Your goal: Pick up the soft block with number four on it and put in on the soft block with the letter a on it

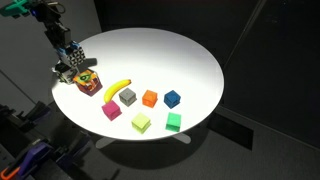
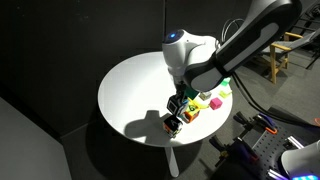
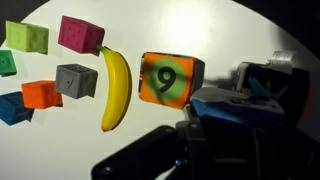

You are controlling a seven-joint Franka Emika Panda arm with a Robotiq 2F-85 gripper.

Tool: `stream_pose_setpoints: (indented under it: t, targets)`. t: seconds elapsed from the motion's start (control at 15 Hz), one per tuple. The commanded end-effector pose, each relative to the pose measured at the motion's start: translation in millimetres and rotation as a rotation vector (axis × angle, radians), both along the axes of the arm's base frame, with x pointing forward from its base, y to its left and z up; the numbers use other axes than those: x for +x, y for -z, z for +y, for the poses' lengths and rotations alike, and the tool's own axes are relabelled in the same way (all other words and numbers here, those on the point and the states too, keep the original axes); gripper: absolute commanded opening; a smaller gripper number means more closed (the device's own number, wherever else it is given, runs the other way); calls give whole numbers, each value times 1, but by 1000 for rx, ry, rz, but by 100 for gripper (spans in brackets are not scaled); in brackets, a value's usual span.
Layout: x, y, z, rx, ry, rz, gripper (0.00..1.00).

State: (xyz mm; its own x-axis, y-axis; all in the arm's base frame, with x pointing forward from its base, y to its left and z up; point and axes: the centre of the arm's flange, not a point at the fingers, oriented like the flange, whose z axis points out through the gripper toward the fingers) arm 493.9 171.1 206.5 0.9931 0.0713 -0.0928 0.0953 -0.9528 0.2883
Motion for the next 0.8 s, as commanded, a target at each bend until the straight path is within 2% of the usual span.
stream_pose_setpoints:
  t: [0.0,0.73]
  targets:
    - [-4,-1,11,10,-21,-19,2]
    - [-3,23,44,-22,-80,23,2]
